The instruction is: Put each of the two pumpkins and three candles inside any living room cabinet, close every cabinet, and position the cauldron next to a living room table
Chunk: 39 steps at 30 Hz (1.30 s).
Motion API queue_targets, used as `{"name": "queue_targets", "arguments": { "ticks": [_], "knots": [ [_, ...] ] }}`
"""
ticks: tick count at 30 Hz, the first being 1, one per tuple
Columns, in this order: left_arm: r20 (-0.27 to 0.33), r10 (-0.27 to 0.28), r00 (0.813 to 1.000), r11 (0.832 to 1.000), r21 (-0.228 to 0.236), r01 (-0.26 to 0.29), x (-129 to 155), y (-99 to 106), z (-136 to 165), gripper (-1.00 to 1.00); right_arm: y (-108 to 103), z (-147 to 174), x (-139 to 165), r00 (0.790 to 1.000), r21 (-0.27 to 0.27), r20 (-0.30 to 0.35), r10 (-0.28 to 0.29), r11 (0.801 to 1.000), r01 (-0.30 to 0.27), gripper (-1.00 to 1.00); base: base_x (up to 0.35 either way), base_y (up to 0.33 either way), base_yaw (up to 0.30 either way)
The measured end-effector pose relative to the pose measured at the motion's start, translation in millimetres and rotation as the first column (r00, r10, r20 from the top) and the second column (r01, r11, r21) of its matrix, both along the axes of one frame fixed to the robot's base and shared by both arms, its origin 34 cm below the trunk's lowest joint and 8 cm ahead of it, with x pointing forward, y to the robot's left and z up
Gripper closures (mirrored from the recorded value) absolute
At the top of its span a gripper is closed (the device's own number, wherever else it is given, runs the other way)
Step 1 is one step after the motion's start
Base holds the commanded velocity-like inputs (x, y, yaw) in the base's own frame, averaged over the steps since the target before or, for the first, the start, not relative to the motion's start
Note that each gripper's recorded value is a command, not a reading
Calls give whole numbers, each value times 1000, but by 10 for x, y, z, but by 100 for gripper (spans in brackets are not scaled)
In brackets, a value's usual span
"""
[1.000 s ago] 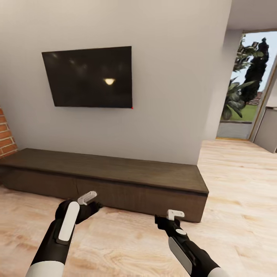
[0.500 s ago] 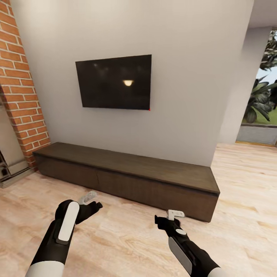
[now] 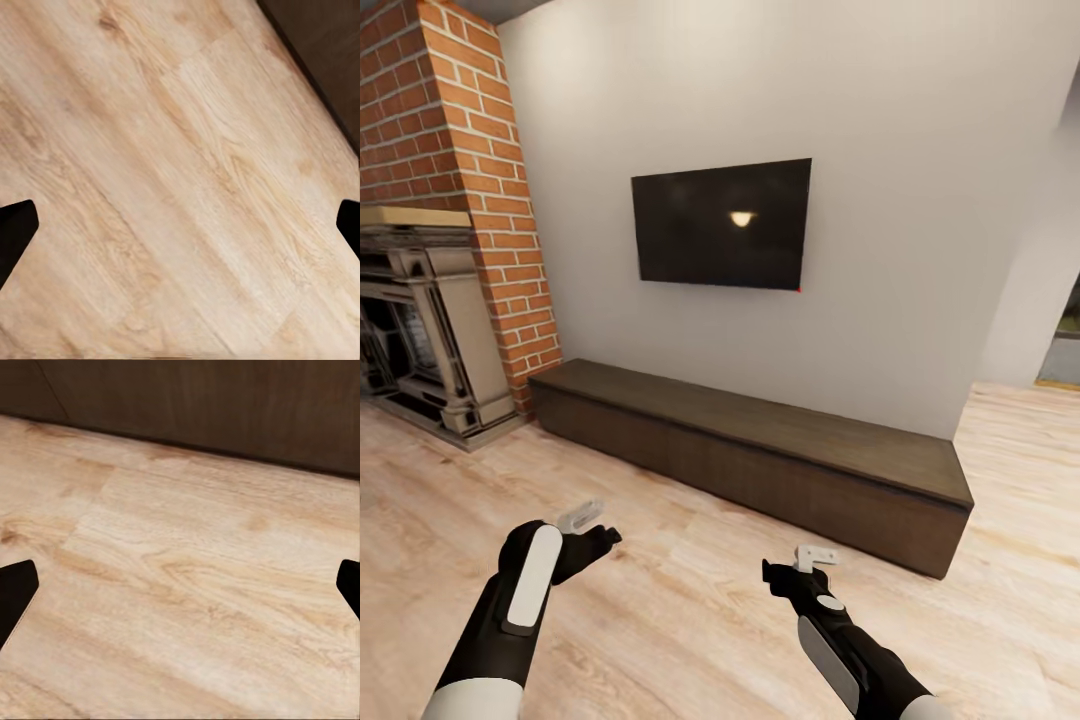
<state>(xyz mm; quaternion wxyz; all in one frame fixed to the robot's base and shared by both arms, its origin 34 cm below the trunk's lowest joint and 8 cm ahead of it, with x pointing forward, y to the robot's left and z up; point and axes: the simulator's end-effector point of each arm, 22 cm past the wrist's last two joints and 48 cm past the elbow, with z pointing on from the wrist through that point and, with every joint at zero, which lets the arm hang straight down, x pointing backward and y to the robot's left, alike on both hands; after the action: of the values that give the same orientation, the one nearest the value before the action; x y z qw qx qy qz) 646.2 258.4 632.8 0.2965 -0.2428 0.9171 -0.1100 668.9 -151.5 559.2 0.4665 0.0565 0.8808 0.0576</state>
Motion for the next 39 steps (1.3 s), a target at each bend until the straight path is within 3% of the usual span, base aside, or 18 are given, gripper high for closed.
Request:
{"name": "queue_targets", "arguments": {
  "ticks": [5,12,15,19,22,26,29,35,39],
  "knots": [
    [-17,19,1000,999,29,-19,-10,225,43,-100,-1,102,18,1000,0,-1,0,1000,0,-100,-319,74,270],
    [-83,83,993,993,95,-76,-118,779,-93,-100,-6,240,38,1000,-2,-3,-1,1000,1,-100,-130,10,270],
    [-83,110,991,989,113,-100,-119,930,-72,-100,-8,302,48,1000,-2,-3,-2,1000,2,-100,-12,1,270],
    [-85,120,989,987,118,-110,-115,981,-18,-100,-16,370,51,1000,-8,-13,-3,1000,3,-100,-3,0,270],
    [-124,137,983,985,127,-121,-195,1045,-142,-100,-4,311,-28,997,-25,-79,16,1000,-18,-100,-1,0,271],
    [-195,174,965,979,140,-148,-383,1133,-448,-100,2,303,-90,991,-38,-129,31,999,-36,-100,0,0,272],
    [-265,231,936,968,163,-192,-671,1163,-901,-100,-21,332,-100,989,-38,-142,31,999,-37,-100,0,0,274],
    [-234,265,936,946,249,-206,-807,1139,-1184,-100,-39,256,-185,984,-29,-176,25,999,-30,-100,0,0,269],
    [-221,276,935,938,273,-212,-872,1102,-1300,-100,-135,47,-305,976,-47,-219,10,999,-21,-100,0,0,239]
  ]
}}
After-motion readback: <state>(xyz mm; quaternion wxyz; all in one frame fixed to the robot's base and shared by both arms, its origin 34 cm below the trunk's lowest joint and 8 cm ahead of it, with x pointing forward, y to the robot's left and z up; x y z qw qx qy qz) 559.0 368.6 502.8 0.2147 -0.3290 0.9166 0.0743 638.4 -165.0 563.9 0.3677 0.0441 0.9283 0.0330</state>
